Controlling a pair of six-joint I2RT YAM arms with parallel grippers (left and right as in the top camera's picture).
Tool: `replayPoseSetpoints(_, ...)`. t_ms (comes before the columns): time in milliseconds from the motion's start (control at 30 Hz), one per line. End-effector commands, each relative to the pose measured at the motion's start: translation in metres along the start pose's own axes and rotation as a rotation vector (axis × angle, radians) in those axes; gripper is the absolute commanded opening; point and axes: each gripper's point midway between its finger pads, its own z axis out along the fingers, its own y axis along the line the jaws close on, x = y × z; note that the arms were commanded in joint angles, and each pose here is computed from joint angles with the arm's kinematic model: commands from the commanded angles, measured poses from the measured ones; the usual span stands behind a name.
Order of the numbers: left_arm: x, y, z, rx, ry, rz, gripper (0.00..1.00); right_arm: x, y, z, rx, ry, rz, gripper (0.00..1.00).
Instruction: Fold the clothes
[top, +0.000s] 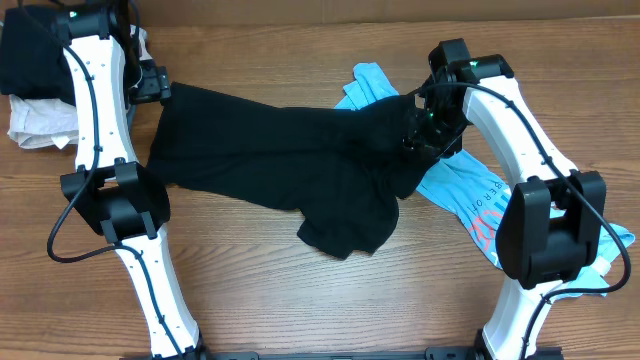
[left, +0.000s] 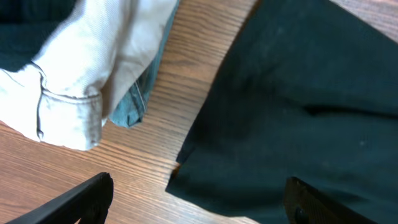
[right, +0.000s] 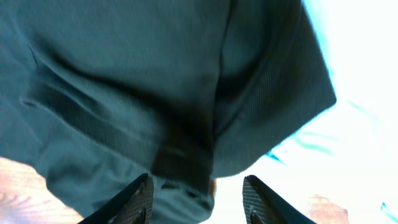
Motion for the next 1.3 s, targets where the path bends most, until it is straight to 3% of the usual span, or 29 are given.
replayPoseSetpoints(0,-0.002,-0.008,-0.013,0.071,-0.022,0.002,0.89,0.001,0.014,-0.047,-0.051,-0.099,-0.026,0.5)
replayPoseSetpoints(133,-0.004,-0.008,-0.061,0.128,-0.116,-0.007,0.89,0.017,0.013,-0.09,-0.032,-0.182,-0.013,0.52)
replayPoseSetpoints(267,0.0,0.0,-0.118,0.132,-0.238,0.012,0.9,0.035,-0.016,-0.119,0.119,-0.24,0.088,0.57)
replayPoseSetpoints(467,0.001,0.007,-0.172,0.139,-0.385,0.0,0.9,0.039,-0.041,-0.104,0.192,-0.216,0.154,0.53)
replayPoseSetpoints(700,0.004,0.008,-0.17,0.138,-0.372,0.001,0.89,0.031,-0.07,-0.051,0.164,-0.201,0.23,0.51)
replayPoseSetpoints(900,-0.001,0.007,-0.171,0.143,-0.39,0.0,0.93,0.012,-0.097,-0.006,0.134,-0.285,0.24,0.51)
replayPoseSetpoints(1267,-0.002,0.007,-0.172,0.143,-0.393,0.0,0.95,-0.009,-0.12,0.036,0.122,-0.339,0.246,0.51)
